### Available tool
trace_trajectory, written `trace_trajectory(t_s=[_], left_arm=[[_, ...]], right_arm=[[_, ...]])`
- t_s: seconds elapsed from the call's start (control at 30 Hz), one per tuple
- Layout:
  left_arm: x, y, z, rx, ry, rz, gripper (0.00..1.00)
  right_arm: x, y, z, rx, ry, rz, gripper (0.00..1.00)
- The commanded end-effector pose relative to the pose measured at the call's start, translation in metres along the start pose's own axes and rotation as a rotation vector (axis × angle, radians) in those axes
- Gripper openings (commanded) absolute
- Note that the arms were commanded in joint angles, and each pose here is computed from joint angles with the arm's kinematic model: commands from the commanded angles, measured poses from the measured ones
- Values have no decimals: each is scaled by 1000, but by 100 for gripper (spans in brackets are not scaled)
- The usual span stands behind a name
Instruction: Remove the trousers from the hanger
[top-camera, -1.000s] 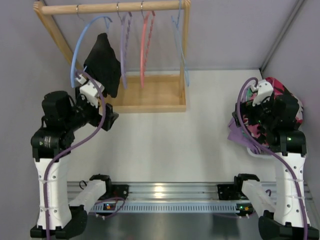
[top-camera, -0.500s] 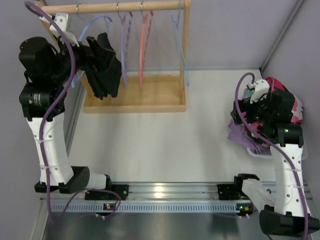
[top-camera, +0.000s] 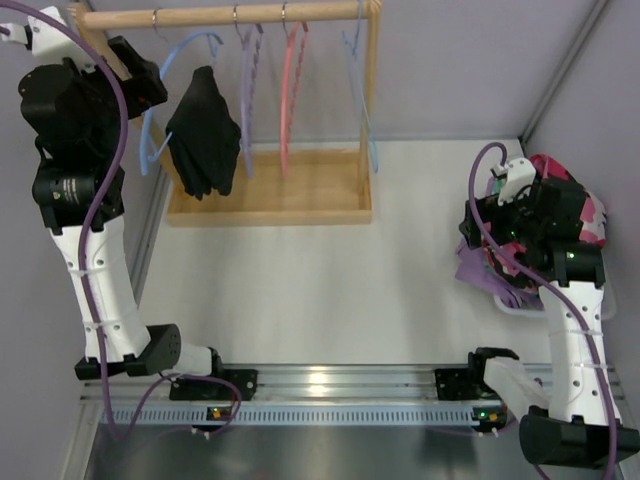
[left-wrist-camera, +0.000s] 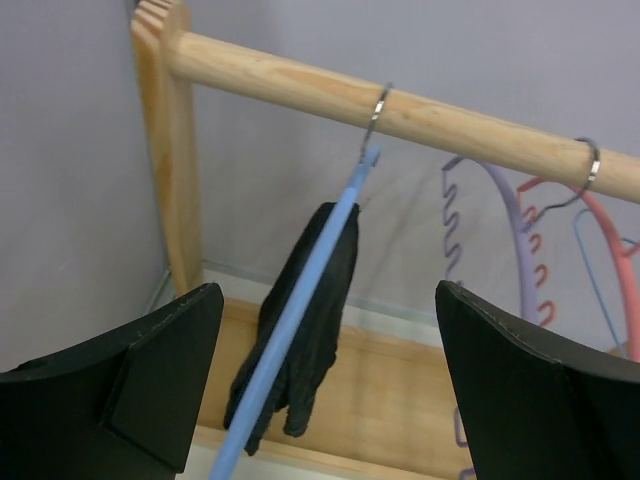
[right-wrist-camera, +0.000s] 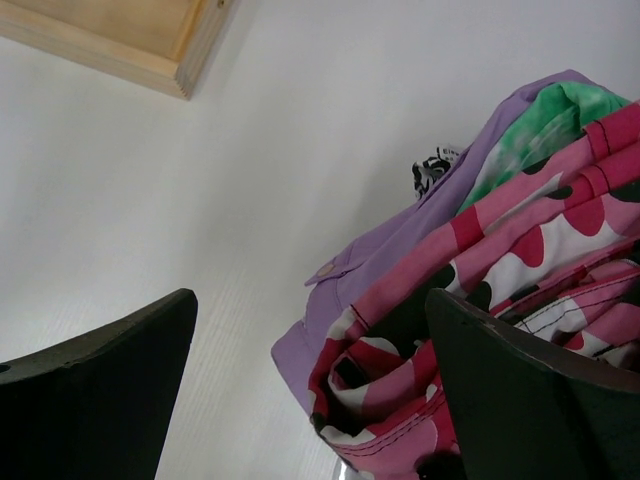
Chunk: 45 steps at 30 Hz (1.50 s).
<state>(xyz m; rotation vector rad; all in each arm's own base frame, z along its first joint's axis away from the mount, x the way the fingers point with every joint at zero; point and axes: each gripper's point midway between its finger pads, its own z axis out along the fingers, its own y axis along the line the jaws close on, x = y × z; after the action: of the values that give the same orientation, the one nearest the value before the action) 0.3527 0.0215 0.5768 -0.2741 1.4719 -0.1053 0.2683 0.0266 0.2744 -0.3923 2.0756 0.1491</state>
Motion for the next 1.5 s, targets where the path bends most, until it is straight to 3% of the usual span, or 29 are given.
trace_trajectory(t_s=[0.0, 0.1, 0.33, 0.47, 0.57, 0.67, 0.87, 1.17, 1.23, 1.37, 1.47], left_arm=[[3, 30, 14, -104, -7, 2, 93], [26, 41, 23, -97, 57, -21, 92], [68, 14, 26, 172, 225, -117, 82], [57, -32, 0, 445, 176, -130, 75], [54, -45, -12, 515, 177, -161, 69], [56, -51, -16, 553, 190, -192, 63], [59, -55, -12, 578, 195, -252, 65], [63, -51, 23, 525, 225, -559, 75], [63, -48, 28, 489, 237, -651, 72], [54, -56, 29, 567, 186, -708, 68], [59, -58, 36, 600, 214, -779, 62]], right_arm=[[-18, 5, -5, -19, -59, -20, 100], [-17, 5, -6, -21, -58, -22, 99], [-11, 6, -6, -20, -48, -24, 99], [-8, 7, -6, -22, -46, -30, 99], [-9, 7, -5, -23, -49, -24, 99], [-13, 9, -7, -29, -67, -20, 99], [-11, 10, -7, -39, -54, -24, 99], [-10, 11, -7, -42, -53, -24, 99], [-8, 11, -6, -42, -50, -23, 99], [-6, 11, -5, -41, -45, -22, 99], [-4, 11, -4, -41, -41, -22, 99]])
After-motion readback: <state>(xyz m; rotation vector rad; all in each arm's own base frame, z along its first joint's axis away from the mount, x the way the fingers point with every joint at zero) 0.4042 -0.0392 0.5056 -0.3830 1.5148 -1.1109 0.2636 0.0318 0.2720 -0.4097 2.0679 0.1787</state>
